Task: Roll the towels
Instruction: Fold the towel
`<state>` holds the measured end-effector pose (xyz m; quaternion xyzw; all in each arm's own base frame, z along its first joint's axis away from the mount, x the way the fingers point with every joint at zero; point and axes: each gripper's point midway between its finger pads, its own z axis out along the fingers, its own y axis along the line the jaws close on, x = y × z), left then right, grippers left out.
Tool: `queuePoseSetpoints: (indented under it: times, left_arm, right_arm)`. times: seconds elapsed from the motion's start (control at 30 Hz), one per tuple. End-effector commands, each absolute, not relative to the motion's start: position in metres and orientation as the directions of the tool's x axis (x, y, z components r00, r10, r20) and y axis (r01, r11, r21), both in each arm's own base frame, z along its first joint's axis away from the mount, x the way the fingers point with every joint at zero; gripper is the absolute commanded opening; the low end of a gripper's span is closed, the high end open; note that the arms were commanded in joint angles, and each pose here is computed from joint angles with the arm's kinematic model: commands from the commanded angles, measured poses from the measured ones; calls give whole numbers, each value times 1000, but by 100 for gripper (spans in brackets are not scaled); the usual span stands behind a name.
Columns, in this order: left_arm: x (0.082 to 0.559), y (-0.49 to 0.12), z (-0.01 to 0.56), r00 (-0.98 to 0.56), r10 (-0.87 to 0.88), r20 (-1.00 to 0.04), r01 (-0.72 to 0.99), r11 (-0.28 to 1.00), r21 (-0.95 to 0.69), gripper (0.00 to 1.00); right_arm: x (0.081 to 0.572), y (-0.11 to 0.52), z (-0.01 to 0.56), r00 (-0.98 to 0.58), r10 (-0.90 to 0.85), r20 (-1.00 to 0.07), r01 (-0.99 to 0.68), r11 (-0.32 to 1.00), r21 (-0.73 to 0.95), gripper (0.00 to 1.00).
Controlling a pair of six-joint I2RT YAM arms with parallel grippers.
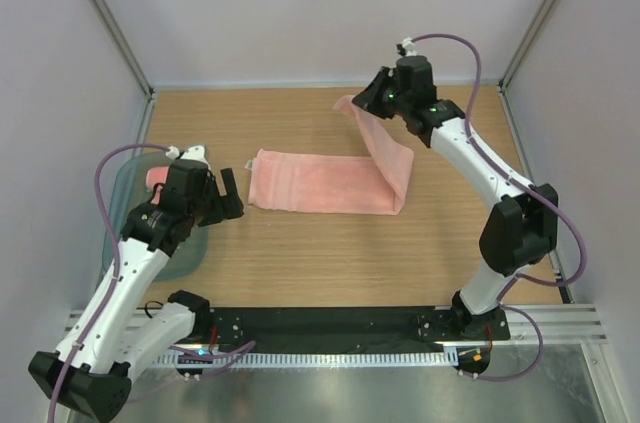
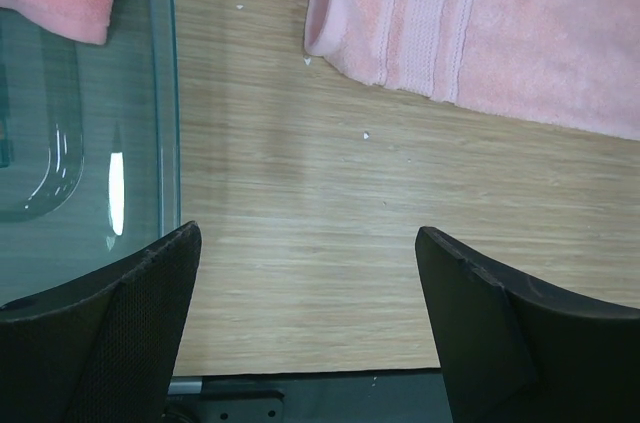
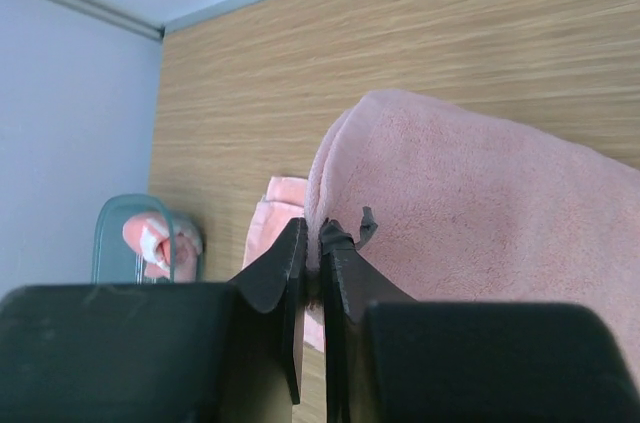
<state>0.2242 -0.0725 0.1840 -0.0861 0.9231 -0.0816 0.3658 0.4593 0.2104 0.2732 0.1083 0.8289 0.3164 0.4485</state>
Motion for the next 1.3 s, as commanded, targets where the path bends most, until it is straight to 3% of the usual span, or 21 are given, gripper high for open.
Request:
queuePoseSetpoints:
  times: [0.0, 0.37, 0.73, 0.8, 0.83, 0.97, 1.0, 1.03, 1.27]
  left_arm:
    - [229, -70, 190, -684, -232, -691, -112, 970, -215, 88]
    - [228, -68, 193, -673, -238, -700, -115, 969, -219, 88]
    - [228, -66, 195, -664, -241, -707, -123, 969, -215, 88]
    - [228, -64, 195, -662, -242, -709, -128, 969, -212, 88]
    - [228, -65, 194, -663, -243, -708, -129, 969, -211, 88]
    - [229, -64, 194, -665, -241, -707, -134, 970, -205, 88]
    - [229, -63, 193, -666, -241, -706, -135, 970, -203, 88]
    - [229, -63, 192, -668, -241, -704, -138, 970, -201, 88]
    - [237, -67, 184, -700, -236, -674, -149, 971, -184, 88]
  right_arm:
    - [466, 252, 297, -532, 465, -708, -161, 765, 623, 1]
    - [442, 379, 289, -593, 320, -739, -331, 739, 586, 1]
    - [369, 489, 175, -732, 109, -673, -411, 717, 563, 1]
    - [362, 494, 159, -754, 100, -649, -409, 701, 584, 9]
    - [359, 495, 154, -761, 93, -643, -411, 697, 588, 26]
    - [338, 503, 137, -784, 29, -621, -457, 651, 607, 67]
    - [335, 504, 137, -782, 9, -624, -472, 645, 601, 87]
    - [332, 504, 138, -785, -5, -619, -481, 634, 605, 94]
    - [338, 457, 180, -755, 52, -653, -458, 671, 583, 97]
